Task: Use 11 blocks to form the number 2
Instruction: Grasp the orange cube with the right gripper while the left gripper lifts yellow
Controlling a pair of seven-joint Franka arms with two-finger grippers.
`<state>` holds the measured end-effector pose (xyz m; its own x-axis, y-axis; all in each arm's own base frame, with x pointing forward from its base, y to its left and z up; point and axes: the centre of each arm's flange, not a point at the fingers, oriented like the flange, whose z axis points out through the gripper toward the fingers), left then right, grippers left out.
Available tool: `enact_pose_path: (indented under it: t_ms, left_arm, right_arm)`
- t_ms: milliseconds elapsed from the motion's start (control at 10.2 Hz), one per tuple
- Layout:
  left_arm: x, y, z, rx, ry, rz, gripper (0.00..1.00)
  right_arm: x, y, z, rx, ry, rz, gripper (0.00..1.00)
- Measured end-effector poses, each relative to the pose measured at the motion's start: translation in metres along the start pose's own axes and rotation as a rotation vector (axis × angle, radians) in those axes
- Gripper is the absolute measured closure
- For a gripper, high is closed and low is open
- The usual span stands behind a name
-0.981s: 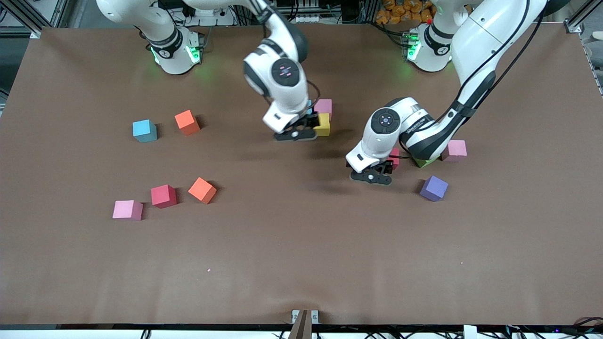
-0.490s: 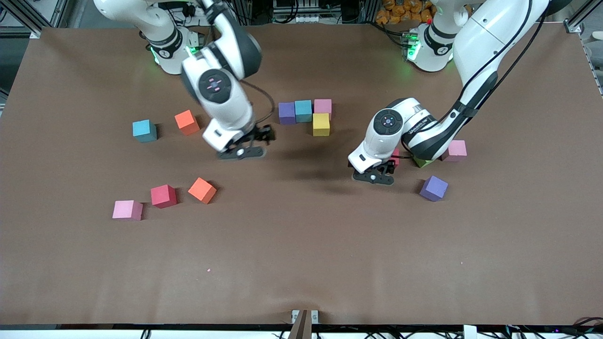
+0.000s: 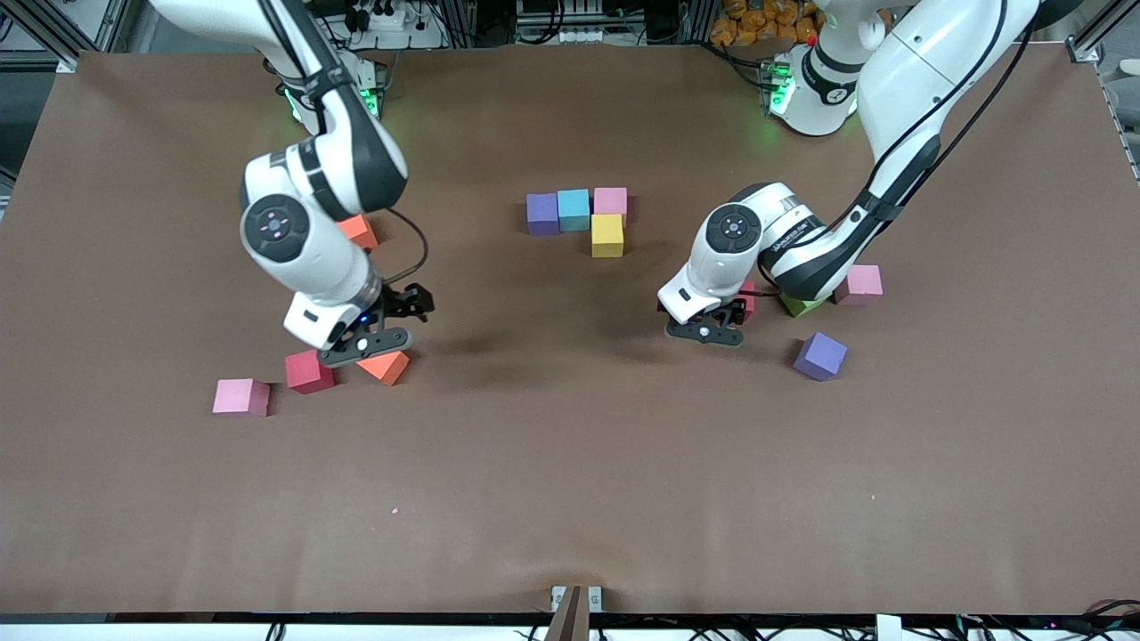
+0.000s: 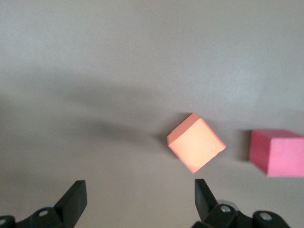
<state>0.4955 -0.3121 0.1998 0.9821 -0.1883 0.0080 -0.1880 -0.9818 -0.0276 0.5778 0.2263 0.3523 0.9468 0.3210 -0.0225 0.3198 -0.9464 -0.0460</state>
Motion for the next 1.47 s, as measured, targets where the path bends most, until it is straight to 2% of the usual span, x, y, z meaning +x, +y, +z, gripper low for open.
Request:
enact_pose_path:
  t_ms: [196, 490, 589, 883, 1275, 1471]
  left_arm:
    - [-0.005, -0.001, -0.002, -0.015, -0.008, 0.000, 0.00]
    - [-0.010, 0.000, 0.001, -0.017, -0.020, 0.004, 0.00]
    - [-0.012, 0.000, 0.002, -0.016, -0.023, 0.007, 0.00]
    - [-0.017, 0.001, 0.005, -0.013, -0.034, 0.012, 0.00]
    - [-0.026, 0.001, 0.011, -0.008, -0.049, 0.020, 0.00]
    - [-0.026, 0.003, 0.009, -0.009, -0.048, 0.017, 0.00]
  right_arm:
    - [0.004, 0.006, 0.013, -0.007, 0.006, -0.140, 0.00]
    - [0.008, 0.007, 0.053, -0.095, -0.030, -0.318, 0.00]
    - [0.008, 0.009, 0.061, -0.105, -0.046, -0.371, 0.00]
    - [0.008, 0.032, 0.075, -0.106, -0.055, -0.501, 0.00]
    - [-0.012, 0.034, 0.121, -0.103, -0.060, -0.588, 0.00]
    - [-0.009, 0.036, 0.119, -0.114, -0.024, -0.648, 0.00]
